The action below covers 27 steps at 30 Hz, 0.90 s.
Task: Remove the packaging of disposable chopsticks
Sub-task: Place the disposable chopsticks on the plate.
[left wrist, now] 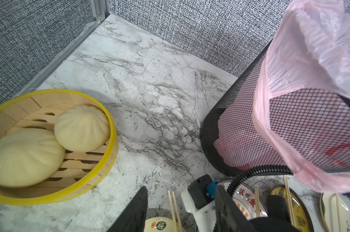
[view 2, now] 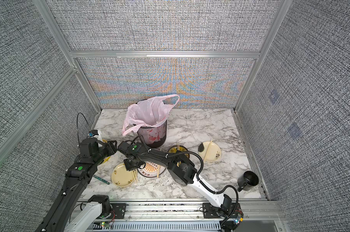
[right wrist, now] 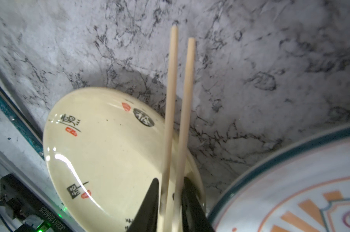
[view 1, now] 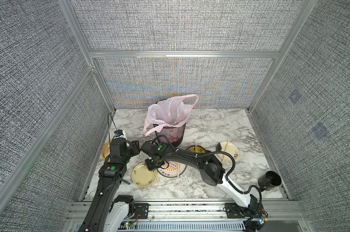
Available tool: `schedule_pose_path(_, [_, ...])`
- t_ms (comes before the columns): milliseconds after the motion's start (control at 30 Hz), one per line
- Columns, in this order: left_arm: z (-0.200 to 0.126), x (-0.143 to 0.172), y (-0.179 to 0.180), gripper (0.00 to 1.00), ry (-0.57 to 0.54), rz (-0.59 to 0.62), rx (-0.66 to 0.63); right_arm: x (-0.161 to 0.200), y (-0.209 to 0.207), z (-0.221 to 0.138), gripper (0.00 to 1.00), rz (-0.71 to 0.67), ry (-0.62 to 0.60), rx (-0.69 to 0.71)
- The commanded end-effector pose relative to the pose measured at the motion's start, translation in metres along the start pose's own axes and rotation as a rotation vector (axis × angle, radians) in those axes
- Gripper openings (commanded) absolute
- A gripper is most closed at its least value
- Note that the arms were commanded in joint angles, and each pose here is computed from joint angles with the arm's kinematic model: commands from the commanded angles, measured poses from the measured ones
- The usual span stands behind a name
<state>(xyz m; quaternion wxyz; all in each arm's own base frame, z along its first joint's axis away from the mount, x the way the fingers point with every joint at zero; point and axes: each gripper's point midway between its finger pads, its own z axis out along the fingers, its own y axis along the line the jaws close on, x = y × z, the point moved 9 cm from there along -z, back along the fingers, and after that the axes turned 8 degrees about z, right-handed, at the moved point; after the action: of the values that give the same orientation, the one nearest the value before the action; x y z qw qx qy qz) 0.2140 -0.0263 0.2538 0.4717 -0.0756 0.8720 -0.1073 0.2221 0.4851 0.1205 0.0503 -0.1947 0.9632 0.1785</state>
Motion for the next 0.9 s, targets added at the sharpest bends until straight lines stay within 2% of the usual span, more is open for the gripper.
schedule_pose_path(0, [-0.001,-0.003,-0.005,0.54,-0.021,0.012,0.051,0.000,0.005,-0.006,0.23,-0.017,-0.033,0.010])
schedule_pose_path(667, [0.000,-0.002,-0.005,0.54,-0.025,0.021,0.052,0.001,0.015,-0.010,0.19,-0.036,-0.063,-0.011])
schedule_pose_path(867, [-0.001,-0.002,-0.005,0.54,-0.029,0.021,0.052,0.002,0.016,-0.012,0.21,-0.039,-0.071,-0.013])
